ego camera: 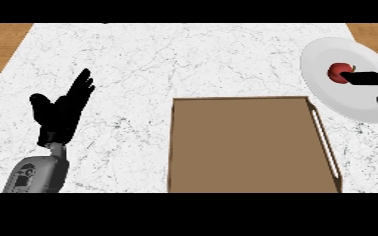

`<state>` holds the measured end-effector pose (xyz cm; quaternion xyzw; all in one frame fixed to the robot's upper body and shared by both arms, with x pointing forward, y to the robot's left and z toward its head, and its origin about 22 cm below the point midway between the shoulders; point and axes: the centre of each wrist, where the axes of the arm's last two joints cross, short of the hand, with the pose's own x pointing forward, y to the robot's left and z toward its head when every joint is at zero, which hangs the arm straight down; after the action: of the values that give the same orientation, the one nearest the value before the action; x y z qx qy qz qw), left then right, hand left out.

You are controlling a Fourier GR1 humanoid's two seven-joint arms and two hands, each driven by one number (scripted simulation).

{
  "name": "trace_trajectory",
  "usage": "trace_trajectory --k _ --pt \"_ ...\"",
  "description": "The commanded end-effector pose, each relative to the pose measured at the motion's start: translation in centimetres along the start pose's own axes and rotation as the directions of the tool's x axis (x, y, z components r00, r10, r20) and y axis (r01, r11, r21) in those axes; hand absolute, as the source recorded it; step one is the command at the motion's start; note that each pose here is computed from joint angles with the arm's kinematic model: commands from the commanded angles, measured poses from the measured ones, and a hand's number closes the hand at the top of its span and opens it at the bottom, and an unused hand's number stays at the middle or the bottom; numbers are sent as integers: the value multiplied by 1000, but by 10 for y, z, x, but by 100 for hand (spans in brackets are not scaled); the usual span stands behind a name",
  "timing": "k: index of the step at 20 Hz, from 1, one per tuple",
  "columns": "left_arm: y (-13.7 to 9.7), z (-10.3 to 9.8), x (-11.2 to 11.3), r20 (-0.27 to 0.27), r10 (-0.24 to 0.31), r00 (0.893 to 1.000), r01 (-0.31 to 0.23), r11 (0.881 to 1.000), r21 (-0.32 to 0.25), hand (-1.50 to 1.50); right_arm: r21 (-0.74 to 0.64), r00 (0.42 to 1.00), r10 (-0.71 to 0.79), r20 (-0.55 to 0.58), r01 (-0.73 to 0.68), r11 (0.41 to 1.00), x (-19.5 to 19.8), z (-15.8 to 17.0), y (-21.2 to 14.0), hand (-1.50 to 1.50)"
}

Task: Pick the bell pepper from the tray and place it in the plate

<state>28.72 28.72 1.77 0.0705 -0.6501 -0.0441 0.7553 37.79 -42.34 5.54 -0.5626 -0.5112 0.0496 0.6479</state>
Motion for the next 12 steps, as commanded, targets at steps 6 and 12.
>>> trace_trajectory --k 6,12 --pt "-5 -1 12 -9 0 1000 0 1000 15 0 -62 890 -365 274 395 917 52 -13 -21 -150" --pt "-4 -7 9 -17 -9 1000 9 1000 28 0 52 799 -597 75 594 803 37 -8 -18 -150"
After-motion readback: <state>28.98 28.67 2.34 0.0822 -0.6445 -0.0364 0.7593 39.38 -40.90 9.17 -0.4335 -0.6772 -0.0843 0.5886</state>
